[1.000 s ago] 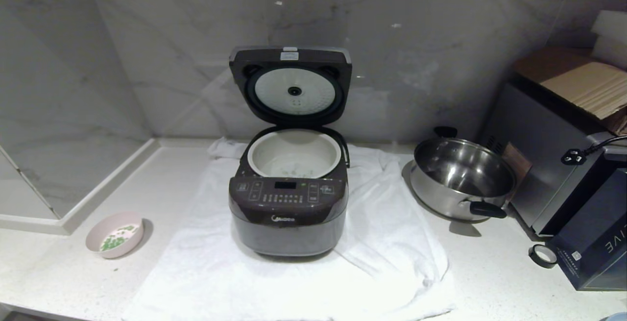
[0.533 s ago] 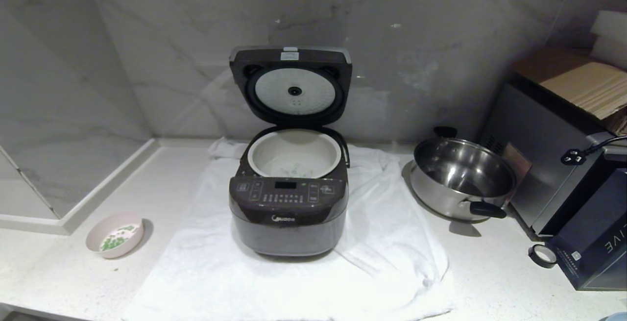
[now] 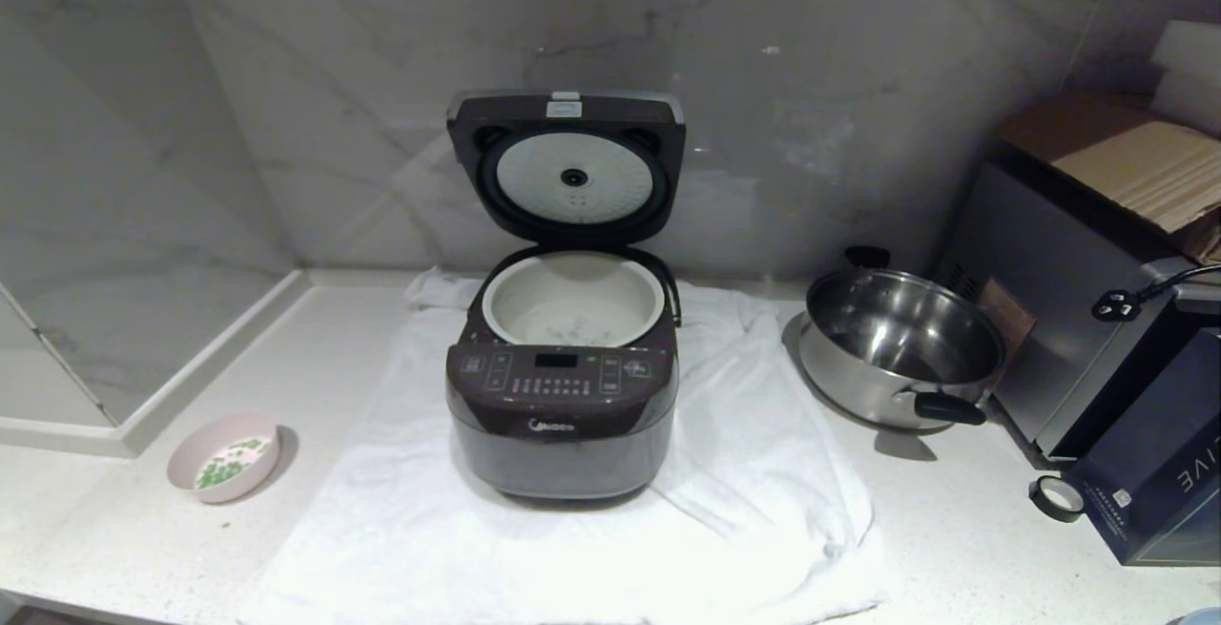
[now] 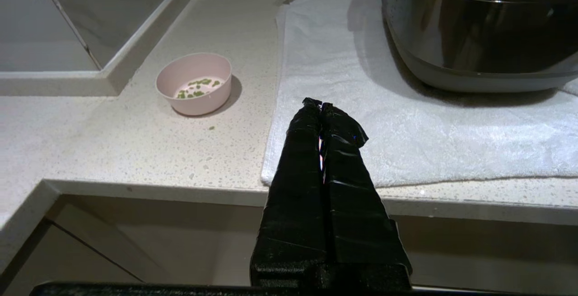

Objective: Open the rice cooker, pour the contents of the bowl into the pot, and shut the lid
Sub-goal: Turn on the tap

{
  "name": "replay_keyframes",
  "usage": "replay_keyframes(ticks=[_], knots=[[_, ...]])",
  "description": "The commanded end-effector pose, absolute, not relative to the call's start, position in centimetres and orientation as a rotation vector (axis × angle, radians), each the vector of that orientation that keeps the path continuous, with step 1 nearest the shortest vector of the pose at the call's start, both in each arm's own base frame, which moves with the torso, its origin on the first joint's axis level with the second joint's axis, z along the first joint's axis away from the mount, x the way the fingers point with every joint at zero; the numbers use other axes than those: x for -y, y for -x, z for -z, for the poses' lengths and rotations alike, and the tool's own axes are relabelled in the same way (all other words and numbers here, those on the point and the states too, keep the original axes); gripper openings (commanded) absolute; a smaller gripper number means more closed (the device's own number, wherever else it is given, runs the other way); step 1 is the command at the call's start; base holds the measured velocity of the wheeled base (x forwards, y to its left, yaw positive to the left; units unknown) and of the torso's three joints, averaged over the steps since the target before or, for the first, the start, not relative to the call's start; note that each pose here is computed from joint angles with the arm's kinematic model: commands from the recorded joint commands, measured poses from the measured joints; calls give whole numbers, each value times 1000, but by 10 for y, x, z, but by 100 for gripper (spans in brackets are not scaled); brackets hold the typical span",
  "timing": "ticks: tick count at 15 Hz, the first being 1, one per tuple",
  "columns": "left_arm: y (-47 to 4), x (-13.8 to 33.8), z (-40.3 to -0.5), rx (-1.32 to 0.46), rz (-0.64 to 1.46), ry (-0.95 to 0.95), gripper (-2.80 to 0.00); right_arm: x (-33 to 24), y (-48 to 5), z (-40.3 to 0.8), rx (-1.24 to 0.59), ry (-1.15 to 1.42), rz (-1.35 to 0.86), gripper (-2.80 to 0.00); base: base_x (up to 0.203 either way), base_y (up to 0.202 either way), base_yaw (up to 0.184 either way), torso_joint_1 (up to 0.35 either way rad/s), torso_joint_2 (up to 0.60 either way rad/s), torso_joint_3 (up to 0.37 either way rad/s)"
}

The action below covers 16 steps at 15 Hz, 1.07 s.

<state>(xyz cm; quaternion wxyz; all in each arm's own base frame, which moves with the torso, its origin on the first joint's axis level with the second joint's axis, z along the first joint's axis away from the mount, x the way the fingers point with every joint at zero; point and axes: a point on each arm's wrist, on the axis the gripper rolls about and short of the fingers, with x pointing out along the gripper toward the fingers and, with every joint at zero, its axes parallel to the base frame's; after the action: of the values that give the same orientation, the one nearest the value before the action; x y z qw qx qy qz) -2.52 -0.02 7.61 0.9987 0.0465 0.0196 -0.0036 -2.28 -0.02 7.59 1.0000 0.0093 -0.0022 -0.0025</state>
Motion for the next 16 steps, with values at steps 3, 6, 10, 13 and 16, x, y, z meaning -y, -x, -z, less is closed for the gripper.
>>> replay_keyframes(ticks=[3, 6, 10, 13, 16], knots=[[25, 0, -76, -38, 14, -108, -280, 0, 23, -75, 3, -20, 6, -280, 0, 0, 0, 0, 0, 0], [25, 0, -76, -38, 14, -108, -280, 0, 23, -76, 4, -25, 5, -280, 0, 0, 0, 0, 0, 0], [25, 0, -76, -36, 16, -106, -280, 0, 23, -75, 3, -28, 7, -280, 0, 0, 0, 0, 0, 0], [25, 0, -76, -36, 14, -106, -280, 0, 23, -76, 3, -31, 6, -280, 0, 0, 0, 0, 0, 0], [25, 0, -76, -35, 14, -110, -280, 0, 23, -76, 3, -32, 6, -280, 0, 0, 0, 0, 0, 0]])
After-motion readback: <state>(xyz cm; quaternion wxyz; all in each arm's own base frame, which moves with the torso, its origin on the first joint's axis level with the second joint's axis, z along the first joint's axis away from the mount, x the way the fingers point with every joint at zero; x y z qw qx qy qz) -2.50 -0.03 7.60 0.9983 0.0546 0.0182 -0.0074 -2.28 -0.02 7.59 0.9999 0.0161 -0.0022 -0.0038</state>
